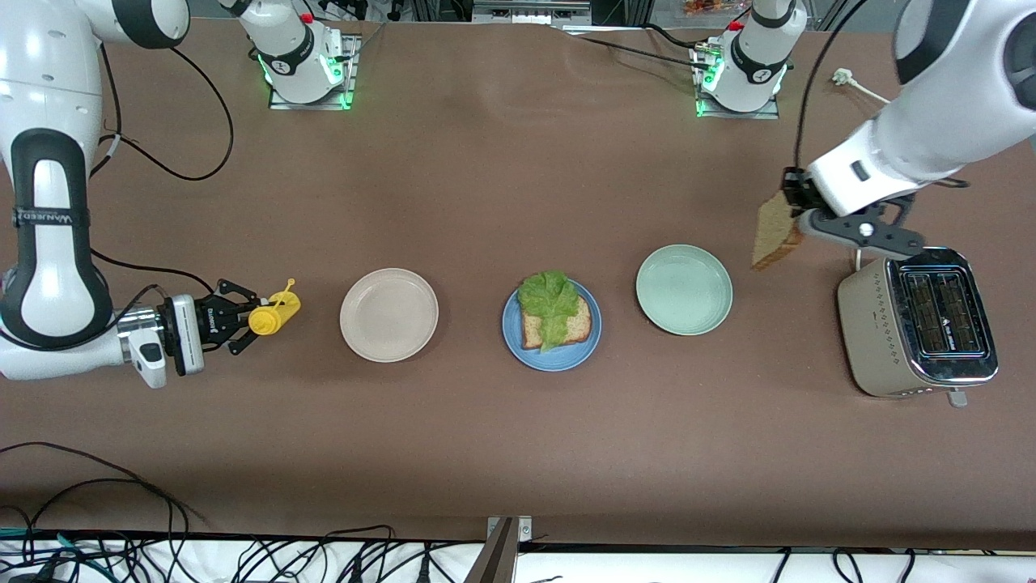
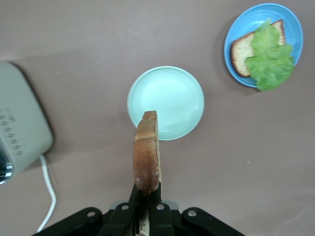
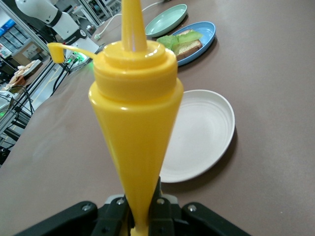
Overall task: Make sandwich in blue plate with both arms
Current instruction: 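Set the mustard down while the left gripper carries the bread toward the plate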
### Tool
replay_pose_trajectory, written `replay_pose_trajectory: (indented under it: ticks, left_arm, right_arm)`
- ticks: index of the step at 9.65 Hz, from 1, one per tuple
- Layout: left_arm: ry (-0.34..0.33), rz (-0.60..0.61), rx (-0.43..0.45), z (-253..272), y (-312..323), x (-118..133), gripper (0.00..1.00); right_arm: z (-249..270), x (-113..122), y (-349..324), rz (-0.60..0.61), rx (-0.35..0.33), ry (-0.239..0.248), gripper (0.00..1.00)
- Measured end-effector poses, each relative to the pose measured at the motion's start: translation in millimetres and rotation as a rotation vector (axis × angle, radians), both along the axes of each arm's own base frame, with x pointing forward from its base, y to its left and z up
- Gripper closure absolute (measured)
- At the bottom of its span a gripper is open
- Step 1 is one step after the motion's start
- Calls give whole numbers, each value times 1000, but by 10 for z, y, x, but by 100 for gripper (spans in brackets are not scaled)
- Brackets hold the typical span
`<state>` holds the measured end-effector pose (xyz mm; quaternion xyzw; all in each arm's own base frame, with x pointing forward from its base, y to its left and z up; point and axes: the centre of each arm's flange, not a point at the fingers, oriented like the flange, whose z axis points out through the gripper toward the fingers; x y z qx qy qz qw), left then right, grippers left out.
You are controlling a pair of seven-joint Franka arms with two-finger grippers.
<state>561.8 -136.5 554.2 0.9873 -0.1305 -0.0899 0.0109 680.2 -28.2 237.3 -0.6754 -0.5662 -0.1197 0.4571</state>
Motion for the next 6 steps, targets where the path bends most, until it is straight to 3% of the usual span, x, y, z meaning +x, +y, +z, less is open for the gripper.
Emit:
replay_pose_trajectory:
  ticks: [3,6]
  left_arm:
    - [45,19,-26,-246,-559,51,91]
    - [130,96,-124,-600,-980,169,91]
  right_arm:
    - [-576,-62,-73,25,116,-52,87]
    - [-678,57,-116,54,118,-188,87]
